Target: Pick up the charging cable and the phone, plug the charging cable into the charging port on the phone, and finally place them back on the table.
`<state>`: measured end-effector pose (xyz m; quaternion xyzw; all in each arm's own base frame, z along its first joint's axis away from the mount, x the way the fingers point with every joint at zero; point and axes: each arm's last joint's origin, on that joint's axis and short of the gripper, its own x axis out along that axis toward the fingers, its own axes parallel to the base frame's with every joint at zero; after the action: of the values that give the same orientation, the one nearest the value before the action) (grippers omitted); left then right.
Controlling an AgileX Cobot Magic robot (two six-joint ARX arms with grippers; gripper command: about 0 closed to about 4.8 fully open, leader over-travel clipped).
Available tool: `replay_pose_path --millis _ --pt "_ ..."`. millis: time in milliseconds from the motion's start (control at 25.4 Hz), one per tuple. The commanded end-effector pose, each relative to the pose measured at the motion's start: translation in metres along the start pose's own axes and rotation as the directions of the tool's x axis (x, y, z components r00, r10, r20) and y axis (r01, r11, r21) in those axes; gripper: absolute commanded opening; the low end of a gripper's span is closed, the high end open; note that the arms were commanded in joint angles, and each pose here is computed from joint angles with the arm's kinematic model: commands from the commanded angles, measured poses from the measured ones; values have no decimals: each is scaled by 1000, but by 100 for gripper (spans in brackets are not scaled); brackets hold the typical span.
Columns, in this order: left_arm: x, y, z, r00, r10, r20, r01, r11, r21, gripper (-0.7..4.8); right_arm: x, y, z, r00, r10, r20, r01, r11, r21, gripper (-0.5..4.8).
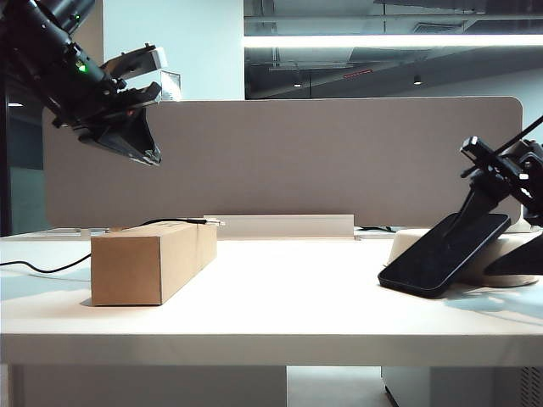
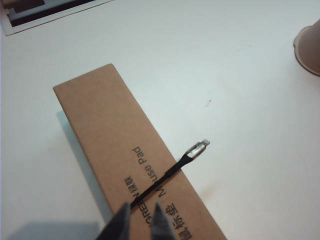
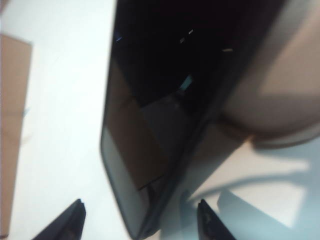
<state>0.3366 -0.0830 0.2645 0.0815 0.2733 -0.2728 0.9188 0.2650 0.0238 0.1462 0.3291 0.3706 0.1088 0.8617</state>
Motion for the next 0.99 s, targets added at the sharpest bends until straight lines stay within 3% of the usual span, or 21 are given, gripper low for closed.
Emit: replay_pose_path --millis 39,316,592,907,986 --pt "-1 0 3 1000 -3 13 3 1000 11 60 2 -1 2 1000 -13 27 13 1000 -12 311" --pt "-1 0 5 1000 -2 18 2 1000 12 59 16 -5 1 999 22 -26 -22 1000 6 311" --pt "-2 0 7 1000 -1 23 0 1000 14 58 29 -10 3 998 58 10 -59 996 65 309" --pt "-2 0 7 1000 4 22 -4 1000 14 58 43 -16 0 997 70 -20 -68 993 91 302" --pt "-2 0 7 1000 10 21 -11 1000 14 58 44 -16 1 997 72 -19 -70 993 90 236"
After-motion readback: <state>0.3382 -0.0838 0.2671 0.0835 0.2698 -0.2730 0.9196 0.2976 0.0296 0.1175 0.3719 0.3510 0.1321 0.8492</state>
